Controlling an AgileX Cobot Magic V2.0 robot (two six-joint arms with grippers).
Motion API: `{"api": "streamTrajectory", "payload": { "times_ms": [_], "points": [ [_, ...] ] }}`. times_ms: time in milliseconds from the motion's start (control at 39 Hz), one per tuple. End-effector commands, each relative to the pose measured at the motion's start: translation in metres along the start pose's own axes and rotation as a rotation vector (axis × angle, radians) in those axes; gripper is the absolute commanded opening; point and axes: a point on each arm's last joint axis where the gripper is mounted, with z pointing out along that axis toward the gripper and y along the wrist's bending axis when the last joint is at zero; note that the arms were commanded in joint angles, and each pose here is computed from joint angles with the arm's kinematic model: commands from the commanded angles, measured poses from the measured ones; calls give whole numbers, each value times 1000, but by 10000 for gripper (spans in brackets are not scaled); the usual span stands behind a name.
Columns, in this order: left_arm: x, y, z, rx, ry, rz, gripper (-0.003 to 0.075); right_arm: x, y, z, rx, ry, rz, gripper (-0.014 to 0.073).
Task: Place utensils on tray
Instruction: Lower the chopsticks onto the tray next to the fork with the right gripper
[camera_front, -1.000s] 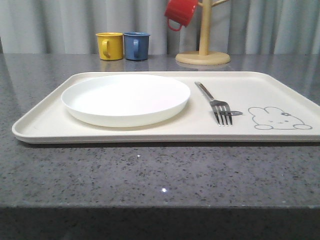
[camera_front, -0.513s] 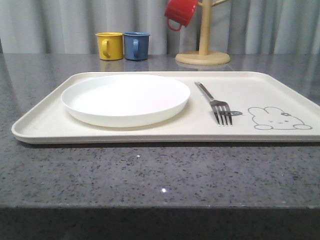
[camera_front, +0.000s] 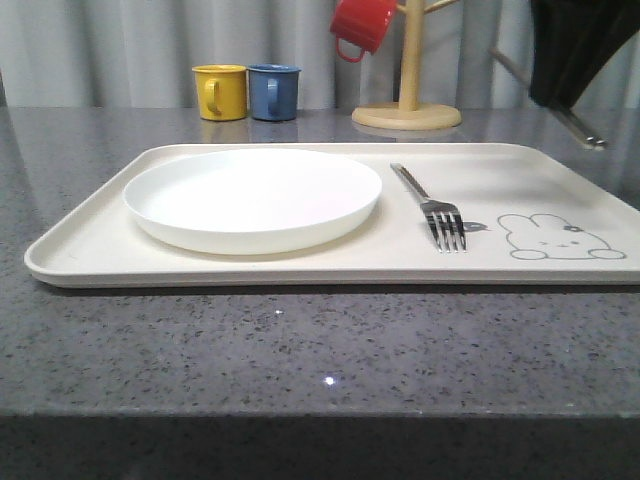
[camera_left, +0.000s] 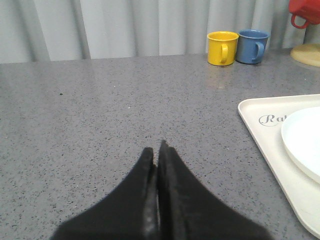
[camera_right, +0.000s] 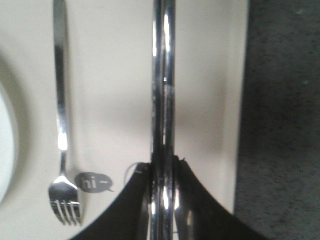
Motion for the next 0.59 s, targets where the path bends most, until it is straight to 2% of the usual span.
{"api": "streamTrajectory", "payload": {
  "times_ms": [0, 231, 564],
  "points": [
    [-16, 1, -2, -5, -99, -2, -18, 8, 10, -12, 5, 59, -1, 6],
    [-16, 1, -2, -5, -99, -2, -18, 5, 17, 10, -11, 122, 22, 6],
    [-16, 1, -2, -5, -99, -2, -18, 5, 19, 16, -25, 146, 45, 6]
  ]
}}
